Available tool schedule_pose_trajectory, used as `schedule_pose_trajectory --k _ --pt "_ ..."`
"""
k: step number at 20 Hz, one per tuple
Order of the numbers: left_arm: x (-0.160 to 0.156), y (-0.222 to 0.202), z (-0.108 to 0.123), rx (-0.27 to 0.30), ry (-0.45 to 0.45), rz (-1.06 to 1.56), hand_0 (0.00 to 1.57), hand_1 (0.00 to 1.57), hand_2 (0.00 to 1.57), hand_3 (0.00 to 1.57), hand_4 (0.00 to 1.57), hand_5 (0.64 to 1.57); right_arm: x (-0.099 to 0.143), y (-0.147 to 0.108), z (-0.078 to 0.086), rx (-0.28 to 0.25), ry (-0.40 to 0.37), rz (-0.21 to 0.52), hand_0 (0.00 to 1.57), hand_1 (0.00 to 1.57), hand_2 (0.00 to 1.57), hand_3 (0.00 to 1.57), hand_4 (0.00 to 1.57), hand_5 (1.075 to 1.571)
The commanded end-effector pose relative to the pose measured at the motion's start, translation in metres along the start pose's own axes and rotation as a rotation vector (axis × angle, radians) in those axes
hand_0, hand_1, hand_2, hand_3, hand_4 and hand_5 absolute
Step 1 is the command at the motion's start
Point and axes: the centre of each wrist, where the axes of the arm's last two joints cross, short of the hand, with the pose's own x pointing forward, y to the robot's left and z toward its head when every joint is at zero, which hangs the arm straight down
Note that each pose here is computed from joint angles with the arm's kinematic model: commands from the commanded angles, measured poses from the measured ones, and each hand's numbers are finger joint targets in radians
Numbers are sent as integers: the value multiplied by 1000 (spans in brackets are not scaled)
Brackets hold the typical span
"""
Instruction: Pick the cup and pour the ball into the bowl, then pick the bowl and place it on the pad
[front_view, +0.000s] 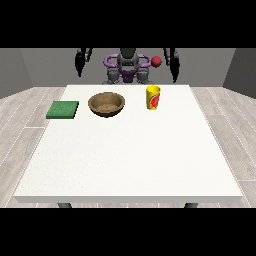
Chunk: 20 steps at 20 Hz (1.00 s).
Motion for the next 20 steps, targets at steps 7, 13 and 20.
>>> schedule_pose_trajectory --k 7,13,20 --pt "50 -2 -11 4 -29 196 0 0 0 0 0 1557 14 -41 14 43 93 -85 0 0 0 0 0 1569" --pt "66 40 -8 32 -153 155 0 0 0 0 0 1548 38 -85 17 11 -27 -101 0 0 0 0 0 1571" --pt "76 67 -36 59 -266 172 0 0 0 0 0 1539 35 -79 10 29 -137 -116 0 0 0 0 0 1569"
